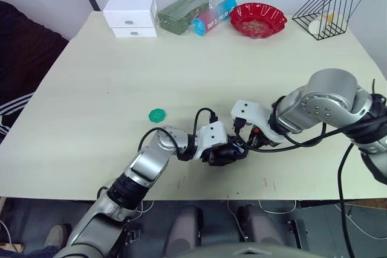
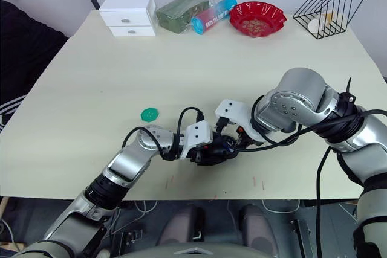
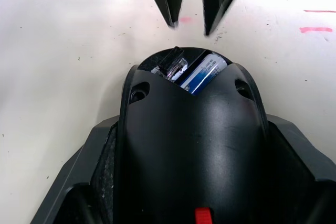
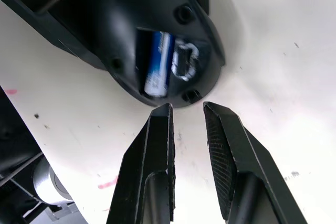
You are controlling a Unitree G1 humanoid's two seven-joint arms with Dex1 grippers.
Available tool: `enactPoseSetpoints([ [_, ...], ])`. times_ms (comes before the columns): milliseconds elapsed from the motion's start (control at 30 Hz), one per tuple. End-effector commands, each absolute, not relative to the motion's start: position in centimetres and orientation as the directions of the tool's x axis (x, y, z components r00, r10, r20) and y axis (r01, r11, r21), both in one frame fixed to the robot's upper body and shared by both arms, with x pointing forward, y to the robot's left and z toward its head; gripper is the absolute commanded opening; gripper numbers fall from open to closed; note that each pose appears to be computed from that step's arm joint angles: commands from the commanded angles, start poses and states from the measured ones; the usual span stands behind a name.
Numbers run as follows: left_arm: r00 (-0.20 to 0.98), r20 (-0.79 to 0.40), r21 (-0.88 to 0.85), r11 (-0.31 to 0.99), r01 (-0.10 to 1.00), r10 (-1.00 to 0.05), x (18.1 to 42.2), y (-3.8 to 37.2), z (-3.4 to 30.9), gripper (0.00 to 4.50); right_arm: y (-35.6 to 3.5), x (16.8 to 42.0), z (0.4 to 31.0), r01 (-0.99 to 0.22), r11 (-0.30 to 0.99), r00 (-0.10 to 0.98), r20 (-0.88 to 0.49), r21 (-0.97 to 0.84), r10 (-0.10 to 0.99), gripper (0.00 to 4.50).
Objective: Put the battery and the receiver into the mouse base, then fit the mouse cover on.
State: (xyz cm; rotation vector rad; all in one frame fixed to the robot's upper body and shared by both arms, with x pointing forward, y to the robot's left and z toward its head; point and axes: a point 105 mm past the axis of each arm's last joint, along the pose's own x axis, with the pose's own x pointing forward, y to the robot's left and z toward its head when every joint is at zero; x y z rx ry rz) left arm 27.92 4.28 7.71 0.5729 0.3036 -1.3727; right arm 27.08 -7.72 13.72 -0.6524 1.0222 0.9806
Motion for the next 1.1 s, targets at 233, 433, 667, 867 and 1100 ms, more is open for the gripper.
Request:
enactPoseSetpoints([
  [233, 0.173, -0.575, 0.159, 0.099, 0.982, -0.799, 27.7, 4.7, 6.3, 3.02, -11.0, 25.5, 14.8, -0.835, 0.550, 0.393, -0.663, 0.033, 0.637, 0.94],
  [433, 0.179, -0.583, 0.163, 0.101, 0.981, -0.793, 28.0, 5.2, 6.5, 3.02, -11.3, 24.3, 15.1, -0.817, 0.574, 0.486, -0.465, 0.060, 0.740, 0.94],
  [667, 0.179, -0.588, 0.170, 0.096, 0.981, -0.789, 28.3, 5.5, 6.7, 3.02, -11.4, 24.1, 15.5, -0.821, 0.569, 0.562, -0.254, -0.052, 0.787, 0.94],
  [867, 0.182, -0.589, 0.172, 0.098, 0.980, -0.788, 28.4, 5.6, 6.8, 3.02, -11.5, 24.0, 14.1, -0.835, 0.546, 0.548, -0.177, -0.064, 0.817, 0.72],
  [1100, 0.185, -0.589, 0.172, 0.102, 0.980, -0.787, 28.5, 5.6, 6.9, 3.02, -10.4, 24.9, 12.4, -0.859, 0.495, 0.512, -0.189, -0.130, 0.838, 0.04],
])
